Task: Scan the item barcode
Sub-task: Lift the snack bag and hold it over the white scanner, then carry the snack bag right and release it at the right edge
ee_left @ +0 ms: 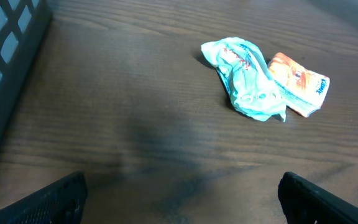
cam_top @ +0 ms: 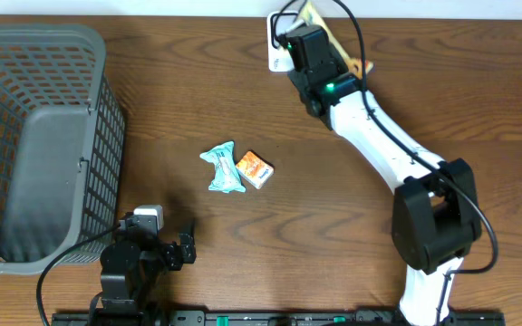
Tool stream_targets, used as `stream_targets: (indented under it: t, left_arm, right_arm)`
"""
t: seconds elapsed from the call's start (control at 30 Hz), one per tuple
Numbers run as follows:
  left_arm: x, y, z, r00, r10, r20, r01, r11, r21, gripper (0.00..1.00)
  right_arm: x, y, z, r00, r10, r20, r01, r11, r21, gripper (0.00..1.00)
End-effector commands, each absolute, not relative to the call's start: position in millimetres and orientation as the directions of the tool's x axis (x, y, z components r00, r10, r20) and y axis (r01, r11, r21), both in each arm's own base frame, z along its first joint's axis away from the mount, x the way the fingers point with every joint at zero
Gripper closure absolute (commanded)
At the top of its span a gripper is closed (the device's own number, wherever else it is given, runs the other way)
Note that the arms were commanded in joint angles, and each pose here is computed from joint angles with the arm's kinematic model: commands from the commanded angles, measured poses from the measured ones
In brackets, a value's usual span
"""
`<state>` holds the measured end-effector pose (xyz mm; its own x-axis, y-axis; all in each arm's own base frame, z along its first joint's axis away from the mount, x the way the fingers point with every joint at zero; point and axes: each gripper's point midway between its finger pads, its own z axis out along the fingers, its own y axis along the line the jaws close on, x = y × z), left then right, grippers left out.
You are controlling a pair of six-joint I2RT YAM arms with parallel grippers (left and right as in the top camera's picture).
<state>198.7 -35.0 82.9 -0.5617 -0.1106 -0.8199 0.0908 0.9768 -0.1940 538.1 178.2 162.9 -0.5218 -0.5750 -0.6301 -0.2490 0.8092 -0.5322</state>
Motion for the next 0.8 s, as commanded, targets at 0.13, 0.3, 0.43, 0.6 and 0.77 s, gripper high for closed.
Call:
stream_targets:
  t: [0.13, 0.3, 0.43, 0.6, 0.77]
  left_arm:
    - [197.4, -36.5, 77.0, -0.575, -0.120, -0.809, 0.090, 0.974, -0.208, 0.02]
    - [197.4, -36.5, 77.0, -0.575, -0.119, -0.809, 0.091, 0.974, -0.208, 0.02]
    - [197.4, -36.5, 77.0, -0.575, -0.119, -0.809, 0.091, 0.974, -0.208, 0.02]
    - [197.4, -36.5, 77.0, -0.575, -0.119, -0.809, 0.091, 0.974, -0.208, 0.02]
    - [197.4, -36.5, 77.0, -0.575, -0.120, -0.809, 0.090, 0.974, -0.208, 0.02]
  right_arm:
    - [578.4, 170.5, 141.5, -0.531, -0.664, -0.527, -0.158, 0.688, -0.708, 0.99]
    - [609.5, 181.5, 135.2, -0.526, -0.693, -0.493, -0.130, 0.639, -0.758, 0.99]
    - [624.6, 193.1, 132.6, -0.515, -0.703, -0.490, -0.134, 0.631, -0.764, 0.99]
    - [624.5, 183.4, 124.1, -0.567, -0.653, -0.503, -0.076, 0.649, -0.757, 0.99]
    - [606.3, 151.1, 136.5, -0.666, -0.572, -0.479, -0.062, 0.683, -0.728, 0.99]
